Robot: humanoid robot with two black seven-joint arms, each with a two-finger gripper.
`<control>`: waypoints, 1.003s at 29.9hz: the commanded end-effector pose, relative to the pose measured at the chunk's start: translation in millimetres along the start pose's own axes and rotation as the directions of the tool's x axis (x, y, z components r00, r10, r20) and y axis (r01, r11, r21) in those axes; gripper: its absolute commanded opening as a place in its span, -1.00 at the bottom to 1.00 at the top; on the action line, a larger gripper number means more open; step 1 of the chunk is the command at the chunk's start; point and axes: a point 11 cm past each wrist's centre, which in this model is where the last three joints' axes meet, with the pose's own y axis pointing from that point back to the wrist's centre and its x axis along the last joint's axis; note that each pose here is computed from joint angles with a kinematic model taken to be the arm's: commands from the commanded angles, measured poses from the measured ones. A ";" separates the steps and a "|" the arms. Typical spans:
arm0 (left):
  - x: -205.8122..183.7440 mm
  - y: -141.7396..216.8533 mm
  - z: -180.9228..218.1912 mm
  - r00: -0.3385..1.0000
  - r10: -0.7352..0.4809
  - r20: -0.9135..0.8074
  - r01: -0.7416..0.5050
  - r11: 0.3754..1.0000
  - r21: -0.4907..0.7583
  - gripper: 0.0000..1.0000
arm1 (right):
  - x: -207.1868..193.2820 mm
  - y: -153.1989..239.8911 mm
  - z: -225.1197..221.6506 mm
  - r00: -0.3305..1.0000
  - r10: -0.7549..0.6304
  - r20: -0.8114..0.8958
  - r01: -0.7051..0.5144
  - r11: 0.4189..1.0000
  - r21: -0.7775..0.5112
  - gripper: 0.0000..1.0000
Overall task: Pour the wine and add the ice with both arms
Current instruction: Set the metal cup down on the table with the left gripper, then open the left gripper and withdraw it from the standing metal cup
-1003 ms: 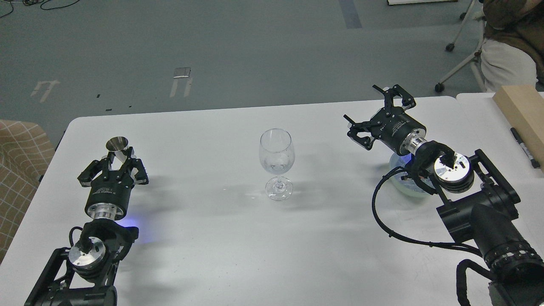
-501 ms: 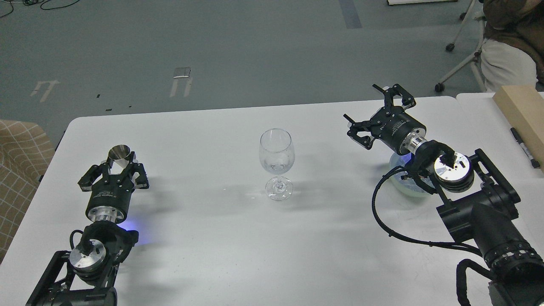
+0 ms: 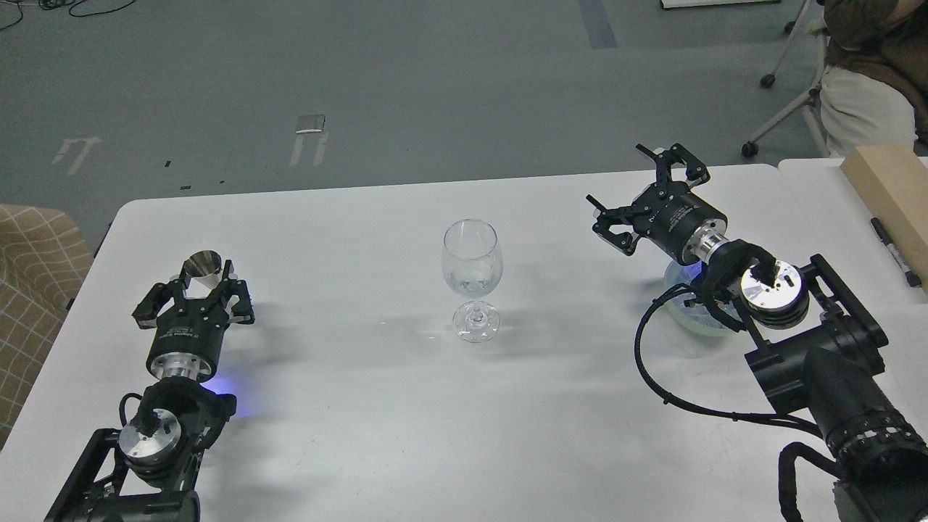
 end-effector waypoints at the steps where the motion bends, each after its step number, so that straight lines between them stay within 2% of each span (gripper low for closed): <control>1: 1.2 0.3 -1.7 1.000 0.002 0.005 -0.002 1.000 0.004 0.21 | 0.0 0.0 0.0 1.000 0.000 0.000 0.000 1.000 0.000 1.00; 15: 3.0 1.7 -1.2 1.000 0.006 0.010 -0.006 1.000 0.005 0.72 | 0.2 0.0 0.0 1.000 0.001 0.000 -0.001 1.000 0.000 1.00; 24: 7.0 6.7 -0.6 1.000 0.002 0.015 -0.002 1.000 0.007 0.84 | 0.0 0.0 0.0 1.000 0.000 0.000 0.000 1.000 0.000 1.00; 30: 11.1 13.9 5.0 1.000 -0.018 0.017 0.018 1.000 -0.006 0.85 | 0.0 0.0 0.0 1.000 0.000 0.000 0.000 1.000 0.000 1.00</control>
